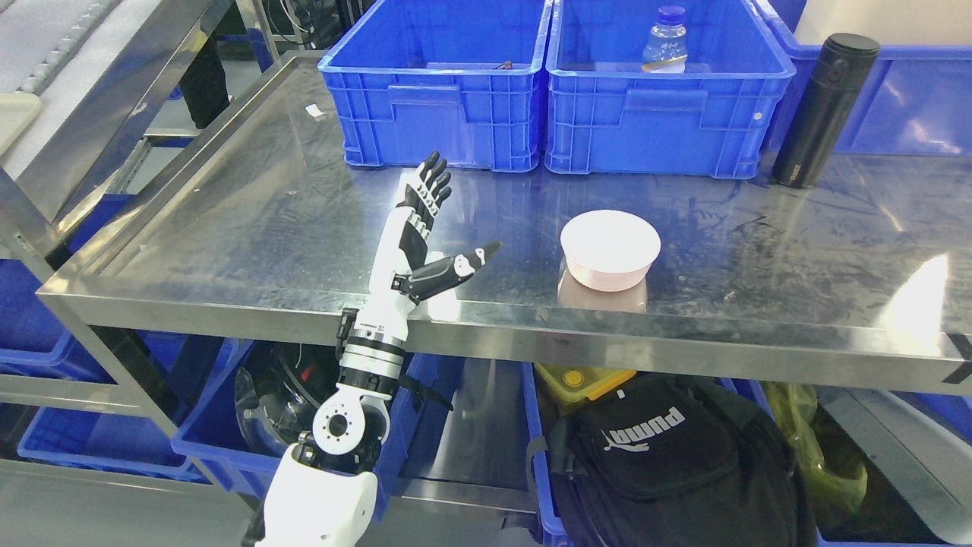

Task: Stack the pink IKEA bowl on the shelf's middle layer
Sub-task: 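Reach the left hand toward the pink bowl on the steel shelf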

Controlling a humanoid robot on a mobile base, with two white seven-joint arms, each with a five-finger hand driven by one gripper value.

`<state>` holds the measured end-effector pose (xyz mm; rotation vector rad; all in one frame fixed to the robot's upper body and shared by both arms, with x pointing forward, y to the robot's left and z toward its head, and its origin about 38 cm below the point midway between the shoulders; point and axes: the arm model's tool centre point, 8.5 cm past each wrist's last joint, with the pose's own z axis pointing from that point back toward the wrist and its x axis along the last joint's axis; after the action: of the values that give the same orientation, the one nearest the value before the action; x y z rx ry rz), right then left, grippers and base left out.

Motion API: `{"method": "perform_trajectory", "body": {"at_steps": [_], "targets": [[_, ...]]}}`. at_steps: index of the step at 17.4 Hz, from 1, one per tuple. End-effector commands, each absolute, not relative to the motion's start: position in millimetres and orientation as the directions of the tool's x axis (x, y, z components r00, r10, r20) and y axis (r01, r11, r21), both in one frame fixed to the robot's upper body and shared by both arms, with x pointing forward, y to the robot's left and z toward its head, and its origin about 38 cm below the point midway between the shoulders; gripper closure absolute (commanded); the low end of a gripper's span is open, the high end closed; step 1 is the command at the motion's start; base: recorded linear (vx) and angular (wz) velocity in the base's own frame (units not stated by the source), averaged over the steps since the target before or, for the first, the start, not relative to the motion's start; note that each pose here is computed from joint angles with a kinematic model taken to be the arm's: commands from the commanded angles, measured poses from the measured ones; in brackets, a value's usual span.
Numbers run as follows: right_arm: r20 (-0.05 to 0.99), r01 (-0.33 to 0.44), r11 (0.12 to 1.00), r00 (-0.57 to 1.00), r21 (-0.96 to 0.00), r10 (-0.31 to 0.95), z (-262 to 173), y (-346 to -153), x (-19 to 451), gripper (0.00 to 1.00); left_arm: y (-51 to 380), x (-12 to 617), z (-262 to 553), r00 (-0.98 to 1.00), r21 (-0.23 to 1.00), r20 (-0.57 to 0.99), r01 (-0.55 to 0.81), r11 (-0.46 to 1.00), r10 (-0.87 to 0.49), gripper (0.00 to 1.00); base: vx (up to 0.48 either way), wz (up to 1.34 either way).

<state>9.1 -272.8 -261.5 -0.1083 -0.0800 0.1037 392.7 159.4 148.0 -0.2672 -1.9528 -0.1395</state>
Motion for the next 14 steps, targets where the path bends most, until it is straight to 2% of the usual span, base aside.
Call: {"method": "perform_trajectory", "body": {"at_steps": [1, 5, 9, 11, 14], "targets": [[0.068, -0.099, 0.987, 0.992, -0.129, 0.109, -260.7, -283.9, 1.3, 0.00, 147.5, 384.5, 143.3, -0.375, -0.008, 0.919, 0.296, 0.955, 0.124, 0.00, 0.000, 0.00], [0.068, -0.099, 0.987, 0.992, -0.129, 0.109, -260.7, -283.9, 1.3, 0.00, 144.0, 390.2, 163.4, -0.456, 0.036, 0.881, 0.330, 0.943, 0.126, 0.00, 0.000, 0.00], [0.068, -0.099, 0.987, 0.992, -0.129, 0.109, -260.7, -283.9, 1.3, 0.00, 161.9, 420.0, 208.6, -0.612, 0.483, 0.761, 0.312, 0.818, -0.215, 0.00, 0.000, 0.00], [0.068, -0.099, 0.987, 0.992, -0.129, 0.109, -260.7, -283.9, 1.3, 0.00, 158.8, 434.1, 222.8, -0.632, 0.687, 0.666, 0.309, 0.658, -0.398, 0.00, 0.000, 0.00], [0.068, -0.099, 0.987, 0.992, -0.129, 0.109, -260.7, -283.9, 1.3, 0.00, 133.9, 445.0, 236.6, -0.673, 0.870, 0.489, 0.335, 0.361, -0.554, 0.00, 0.000, 0.00]]}}
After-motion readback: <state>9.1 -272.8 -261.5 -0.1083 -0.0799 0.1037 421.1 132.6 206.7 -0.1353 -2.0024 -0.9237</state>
